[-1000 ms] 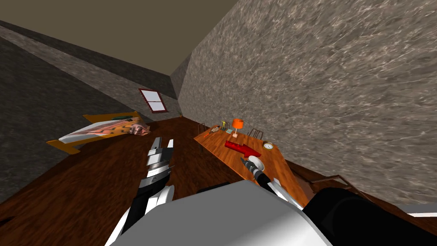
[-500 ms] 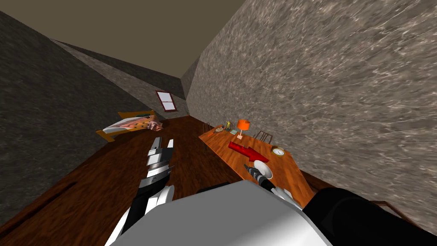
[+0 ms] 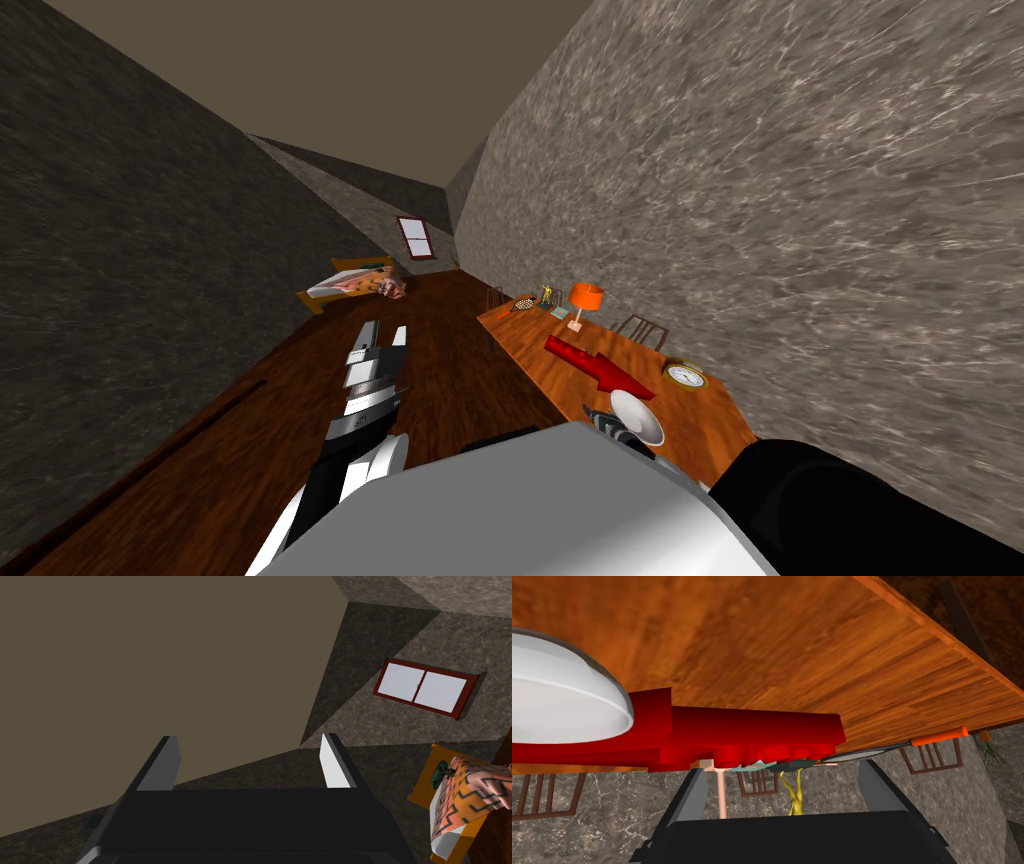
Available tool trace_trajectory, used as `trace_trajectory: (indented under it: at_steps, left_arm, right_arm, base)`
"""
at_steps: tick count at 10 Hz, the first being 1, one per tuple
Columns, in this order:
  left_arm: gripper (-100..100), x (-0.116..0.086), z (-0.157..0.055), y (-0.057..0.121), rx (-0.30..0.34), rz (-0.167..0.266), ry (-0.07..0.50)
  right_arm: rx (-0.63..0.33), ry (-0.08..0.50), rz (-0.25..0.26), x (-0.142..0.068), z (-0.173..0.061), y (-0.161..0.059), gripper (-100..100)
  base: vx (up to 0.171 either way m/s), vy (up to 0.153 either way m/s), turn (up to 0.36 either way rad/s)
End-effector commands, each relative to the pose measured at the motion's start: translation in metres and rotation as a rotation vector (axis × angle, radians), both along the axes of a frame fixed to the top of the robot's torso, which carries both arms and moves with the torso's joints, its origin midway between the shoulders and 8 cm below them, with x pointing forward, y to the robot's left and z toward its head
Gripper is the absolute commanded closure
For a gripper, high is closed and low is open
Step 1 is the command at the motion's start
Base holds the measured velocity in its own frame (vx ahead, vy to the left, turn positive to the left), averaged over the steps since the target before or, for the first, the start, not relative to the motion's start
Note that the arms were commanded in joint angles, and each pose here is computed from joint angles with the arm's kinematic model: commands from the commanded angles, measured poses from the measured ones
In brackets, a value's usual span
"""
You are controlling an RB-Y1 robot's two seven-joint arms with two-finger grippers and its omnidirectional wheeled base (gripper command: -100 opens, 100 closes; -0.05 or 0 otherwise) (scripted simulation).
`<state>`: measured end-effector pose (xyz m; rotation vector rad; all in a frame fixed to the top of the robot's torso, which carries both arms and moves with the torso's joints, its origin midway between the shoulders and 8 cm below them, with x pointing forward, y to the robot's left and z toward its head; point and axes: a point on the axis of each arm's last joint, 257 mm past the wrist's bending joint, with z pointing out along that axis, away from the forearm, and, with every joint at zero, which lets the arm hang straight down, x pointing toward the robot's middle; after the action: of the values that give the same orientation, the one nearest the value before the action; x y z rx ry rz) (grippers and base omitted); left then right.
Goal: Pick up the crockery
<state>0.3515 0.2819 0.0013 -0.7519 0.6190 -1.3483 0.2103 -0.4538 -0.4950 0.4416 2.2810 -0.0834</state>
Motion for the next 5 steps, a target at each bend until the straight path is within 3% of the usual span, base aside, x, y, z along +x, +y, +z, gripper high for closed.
trace_trajectory:
  at_steps: [1,3,5]
  left_arm:
    - [0,0.0,0.0,0.0,0.0,0.0,0.0]
    - [0,0.0,0.0,0.0,0.0,0.0,0.0]
    - [0,0.0,0.0,0.0,0.0,0.0,0.0]
  right_arm:
    - [-0.021,0.042,-0.009,-0.014,-0.011,-0.01,-100]
    - [-0.09,0.16,-0.022,-0.057,-0.035,-0.029,-100]
    - [-0.093,0.175,-0.029,-0.064,-0.039,-0.033,-100]
  base:
    - [0.005,-0.021,0.13]
    - [0.005,-0.023,0.338]
    - [-0.001,-0.021,0.038]
